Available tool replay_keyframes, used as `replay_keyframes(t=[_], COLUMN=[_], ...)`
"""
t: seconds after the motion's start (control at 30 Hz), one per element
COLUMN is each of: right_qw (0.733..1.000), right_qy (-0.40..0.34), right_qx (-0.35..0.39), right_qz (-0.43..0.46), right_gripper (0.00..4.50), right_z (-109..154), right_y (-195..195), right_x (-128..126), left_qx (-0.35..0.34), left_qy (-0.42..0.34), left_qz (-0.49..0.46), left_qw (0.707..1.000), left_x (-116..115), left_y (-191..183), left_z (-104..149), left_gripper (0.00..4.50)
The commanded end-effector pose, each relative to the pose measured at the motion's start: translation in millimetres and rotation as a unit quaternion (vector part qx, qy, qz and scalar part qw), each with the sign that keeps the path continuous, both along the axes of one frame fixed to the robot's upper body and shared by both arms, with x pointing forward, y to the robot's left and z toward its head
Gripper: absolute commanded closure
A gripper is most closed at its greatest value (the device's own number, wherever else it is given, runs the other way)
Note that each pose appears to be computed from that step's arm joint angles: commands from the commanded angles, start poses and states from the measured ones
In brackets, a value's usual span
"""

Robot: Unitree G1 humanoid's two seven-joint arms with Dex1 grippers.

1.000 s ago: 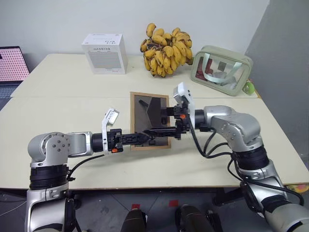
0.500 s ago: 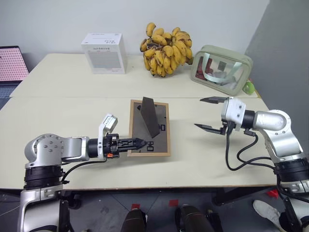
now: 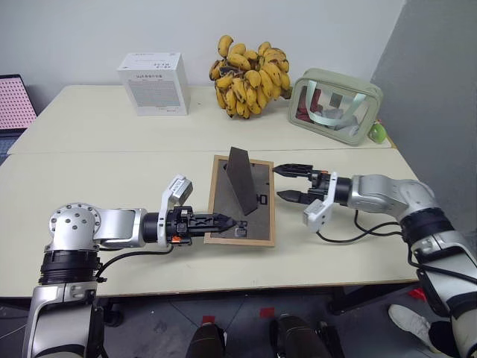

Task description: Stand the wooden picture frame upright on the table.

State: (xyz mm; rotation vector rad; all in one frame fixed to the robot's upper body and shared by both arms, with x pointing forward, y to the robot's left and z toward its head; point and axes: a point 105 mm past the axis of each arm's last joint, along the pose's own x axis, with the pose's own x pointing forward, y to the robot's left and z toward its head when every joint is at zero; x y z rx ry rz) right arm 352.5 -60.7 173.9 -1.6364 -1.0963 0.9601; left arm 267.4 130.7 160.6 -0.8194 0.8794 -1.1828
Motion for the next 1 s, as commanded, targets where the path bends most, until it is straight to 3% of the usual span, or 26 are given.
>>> replay_keyframes(t=[0.03,0.13,0.23,0.53,0.6,0.67,0.83,1.0], right_qw=[0.998,0.995,0.992,0.991,0.991,0.992,0.992,0.976], right_qy=[-0.046,-0.044,-0.045,-0.055,-0.049,-0.037,0.020,0.170], right_qx=[0.036,0.060,0.075,0.080,0.082,0.087,0.099,0.133], right_qz=[0.031,0.068,0.088,0.096,0.095,0.090,0.077,0.019], right_gripper=[0.07,0.51,1.25,3.16,3.22,3.24,3.24,3.24], right_z=[19,26,29,36,36,37,33,18], right_y=[5,8,10,10,9,5,-4,-1], right_x=[-4,-16,-23,-23,-23,-21,-19,-4], left_qx=[-0.032,-0.031,-0.033,-0.025,-0.024,-0.024,-0.016,-0.004], left_qy=[-0.012,-0.003,0.002,0.001,-0.011,-0.017,-0.042,-0.125], left_qz=[-0.008,0.002,0.005,-0.004,-0.006,0.006,0.100,0.195], left_qw=[0.999,1.000,0.999,1.000,1.000,1.000,0.994,0.973], left_x=[-3,-3,-5,-12,-14,-12,17,32], left_y=[-3,-3,-3,-10,-11,-9,17,54], left_z=[13,9,8,7,8,9,16,50], left_gripper=[3.20,3.20,3.20,3.20,2.51,2.10,1.05,0.07])
